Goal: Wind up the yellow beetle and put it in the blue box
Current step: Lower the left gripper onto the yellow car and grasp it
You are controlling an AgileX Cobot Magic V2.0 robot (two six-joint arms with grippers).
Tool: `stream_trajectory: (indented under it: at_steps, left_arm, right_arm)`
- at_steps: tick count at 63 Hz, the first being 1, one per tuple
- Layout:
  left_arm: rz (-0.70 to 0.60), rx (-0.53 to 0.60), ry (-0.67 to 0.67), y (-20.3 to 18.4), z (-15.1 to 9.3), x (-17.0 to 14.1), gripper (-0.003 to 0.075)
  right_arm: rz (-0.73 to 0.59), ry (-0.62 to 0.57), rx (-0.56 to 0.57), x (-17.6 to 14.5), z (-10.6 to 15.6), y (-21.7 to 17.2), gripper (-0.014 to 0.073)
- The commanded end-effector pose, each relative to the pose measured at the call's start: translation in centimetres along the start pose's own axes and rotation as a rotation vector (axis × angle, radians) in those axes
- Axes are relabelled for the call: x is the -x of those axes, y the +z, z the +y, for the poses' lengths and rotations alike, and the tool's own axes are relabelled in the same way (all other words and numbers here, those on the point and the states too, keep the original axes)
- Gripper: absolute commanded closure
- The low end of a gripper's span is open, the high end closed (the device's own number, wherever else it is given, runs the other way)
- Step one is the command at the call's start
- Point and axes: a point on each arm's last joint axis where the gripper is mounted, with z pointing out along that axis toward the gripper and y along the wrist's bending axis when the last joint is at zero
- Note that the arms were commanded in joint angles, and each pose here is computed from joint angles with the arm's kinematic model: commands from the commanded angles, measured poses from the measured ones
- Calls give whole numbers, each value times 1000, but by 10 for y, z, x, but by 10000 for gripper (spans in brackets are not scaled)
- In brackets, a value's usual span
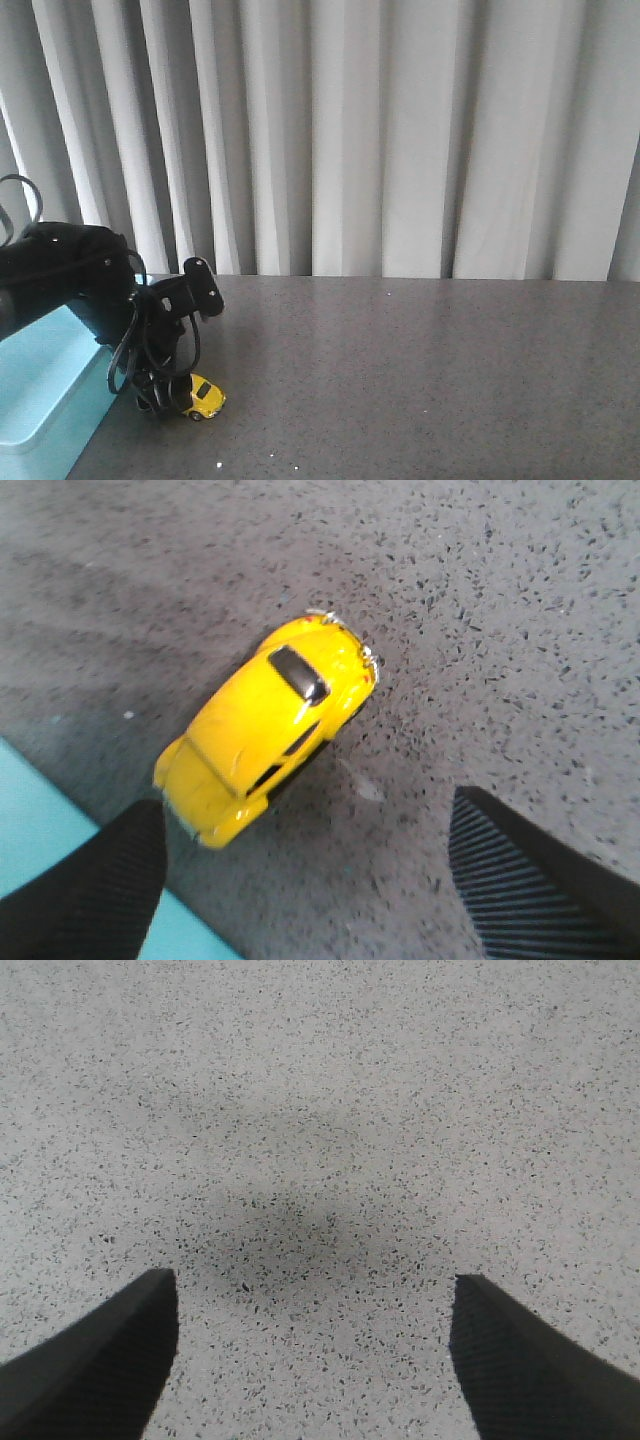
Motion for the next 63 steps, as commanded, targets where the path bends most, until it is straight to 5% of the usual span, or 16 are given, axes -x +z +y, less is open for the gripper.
stream_trajectory:
  at_steps: [1, 24, 42, 63]
  left_arm:
    - [-44, 26, 23, -15, 12, 10, 150]
    - [-16, -21, 48, 17, 42, 15, 150]
    - [-19, -74, 57, 29, 43, 14, 169]
    - [-43, -94, 48, 27, 41, 17, 426]
  right_arm:
    - [-86, -4, -7, 10, 0, -8, 50]
    - [-86, -4, -7, 10, 0, -8, 50]
    - [-85, -4, -7, 10, 0, -8, 50]
    - [-84, -4, -7, 10, 0, -8, 50]
